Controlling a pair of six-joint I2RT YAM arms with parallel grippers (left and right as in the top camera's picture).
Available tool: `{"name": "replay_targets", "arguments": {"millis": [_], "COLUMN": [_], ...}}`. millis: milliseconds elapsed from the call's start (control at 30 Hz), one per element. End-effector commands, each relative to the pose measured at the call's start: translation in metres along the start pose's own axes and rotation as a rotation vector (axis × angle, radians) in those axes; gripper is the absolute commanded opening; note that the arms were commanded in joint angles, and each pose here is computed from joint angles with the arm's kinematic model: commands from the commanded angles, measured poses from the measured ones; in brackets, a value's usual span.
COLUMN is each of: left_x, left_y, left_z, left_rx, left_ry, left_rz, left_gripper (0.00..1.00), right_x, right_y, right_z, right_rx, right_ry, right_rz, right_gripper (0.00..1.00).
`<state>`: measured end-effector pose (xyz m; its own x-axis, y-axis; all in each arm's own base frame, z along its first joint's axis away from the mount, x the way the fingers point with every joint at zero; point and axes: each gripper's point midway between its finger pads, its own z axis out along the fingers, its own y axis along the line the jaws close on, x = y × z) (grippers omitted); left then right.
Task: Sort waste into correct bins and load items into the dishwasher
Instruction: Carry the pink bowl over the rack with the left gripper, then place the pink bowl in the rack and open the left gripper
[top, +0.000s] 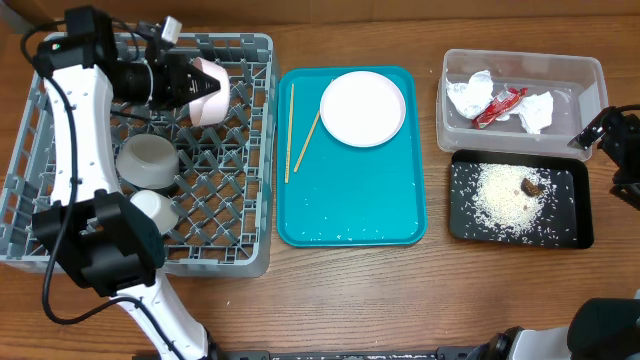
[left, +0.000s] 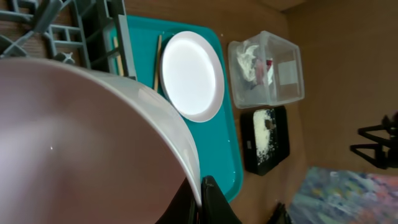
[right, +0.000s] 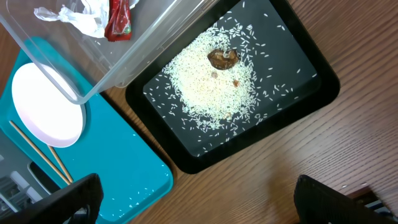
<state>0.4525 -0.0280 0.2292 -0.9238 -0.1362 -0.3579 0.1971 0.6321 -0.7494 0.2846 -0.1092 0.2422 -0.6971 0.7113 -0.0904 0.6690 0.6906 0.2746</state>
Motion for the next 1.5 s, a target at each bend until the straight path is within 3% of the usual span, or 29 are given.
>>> {"name": "replay_targets", "arguments": {"millis": [0,300,667,900,1033,1233,1467], "left_x": [0.003,0.009,0.042,0.059,0.061,0.068,0.068], "left_y": [-0.005,0.021,0.068,0.103,0.11,0.121,0.126], "left_z": [-0.001,-0.003,-0.005,-0.022,-0.032,-0.037,-0.049], "left_rx": [0.11,0.212,0.188,0.065,0.058,0.003,-0.077], "left_ry": [-0.026,-0.086,-0.086,-0.07,-0.088,-0.072,-0.046], "left_rz": [0.023,-0.037,-0.146,-0.229,-0.258,-0.282,-0.286], "left_gripper": [0.04,0.04,0.04,0.04,0.15,0.4,0.51], "right_x": [-0.001,-0.001,-0.001,-0.001,-0.001,-0.001,-0.002], "right_y": [0.003,0.003,0.003,0.003,0.003,0.003,0.003], "right_z": [-0.009,-0.009,-0.009,-0.009,-0.009,-0.009,-0.01], "right_rx": [-0.009,-0.009,-0.009,-0.009,-0.009,-0.009,-0.01], "right_ry": [-0.038,-0.037,-0.038,-0.038,-0.038,-0.038,-0.041], "right_rz": [-0.011,-0.011,-0.011,-0.011,-0.011,-0.011,-0.012], "right_gripper": [1.0,1.0,1.0,1.0,1.0,1.0,1.0]}}
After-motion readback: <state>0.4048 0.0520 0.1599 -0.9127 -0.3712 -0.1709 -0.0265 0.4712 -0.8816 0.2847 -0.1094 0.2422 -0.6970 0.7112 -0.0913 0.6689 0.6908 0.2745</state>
